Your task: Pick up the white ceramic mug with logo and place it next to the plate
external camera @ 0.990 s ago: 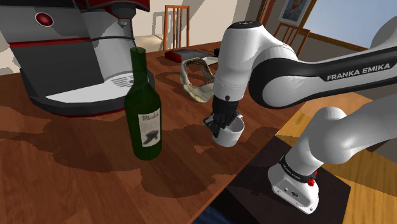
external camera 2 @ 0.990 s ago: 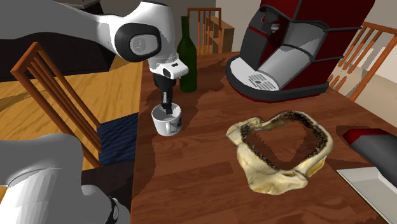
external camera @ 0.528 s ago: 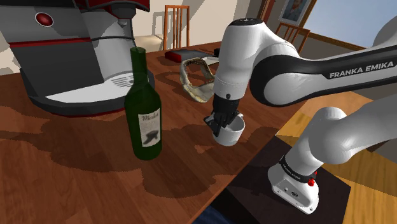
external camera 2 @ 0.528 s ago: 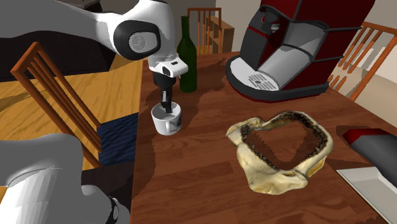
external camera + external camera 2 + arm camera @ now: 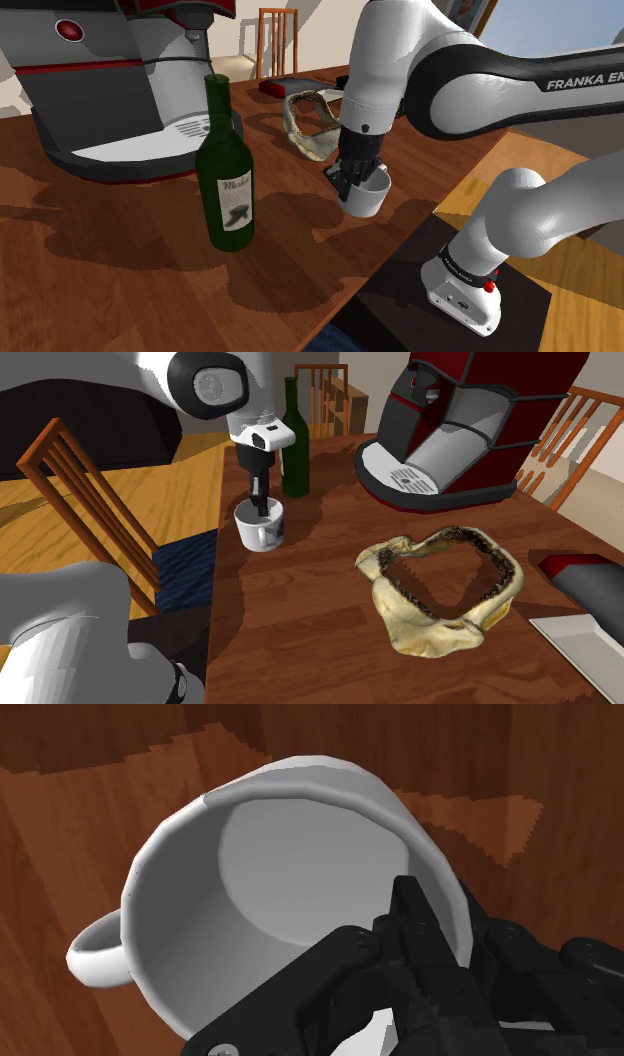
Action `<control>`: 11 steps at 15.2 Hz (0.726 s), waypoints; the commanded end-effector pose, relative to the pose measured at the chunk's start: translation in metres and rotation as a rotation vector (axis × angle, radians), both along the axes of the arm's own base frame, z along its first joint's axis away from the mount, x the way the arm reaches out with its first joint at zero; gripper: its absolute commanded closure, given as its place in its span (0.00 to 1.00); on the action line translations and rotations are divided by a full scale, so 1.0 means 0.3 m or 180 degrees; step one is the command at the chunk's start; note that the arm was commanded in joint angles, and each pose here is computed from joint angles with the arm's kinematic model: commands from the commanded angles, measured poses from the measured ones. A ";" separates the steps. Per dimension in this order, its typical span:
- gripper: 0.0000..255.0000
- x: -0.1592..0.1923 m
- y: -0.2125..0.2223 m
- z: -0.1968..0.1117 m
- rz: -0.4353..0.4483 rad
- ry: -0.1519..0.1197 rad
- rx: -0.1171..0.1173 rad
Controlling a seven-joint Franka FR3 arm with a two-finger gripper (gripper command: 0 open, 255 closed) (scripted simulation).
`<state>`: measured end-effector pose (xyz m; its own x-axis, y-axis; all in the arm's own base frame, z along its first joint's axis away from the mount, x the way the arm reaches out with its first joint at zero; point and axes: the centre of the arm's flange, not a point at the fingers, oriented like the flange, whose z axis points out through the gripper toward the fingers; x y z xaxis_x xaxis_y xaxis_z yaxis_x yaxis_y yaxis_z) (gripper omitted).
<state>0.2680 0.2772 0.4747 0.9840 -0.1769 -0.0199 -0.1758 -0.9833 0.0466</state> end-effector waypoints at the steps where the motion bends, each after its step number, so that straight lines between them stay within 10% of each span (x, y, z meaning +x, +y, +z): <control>1: 1.00 -0.001 -0.002 0.035 0.0000 0.0001 -0.0001; 11: 1.00 -0.001 -0.002 0.211 0.0000 0.0001 -0.0001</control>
<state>0.2678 0.2766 0.5319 0.9840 -0.1768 -0.0200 -0.1757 -0.9833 0.0465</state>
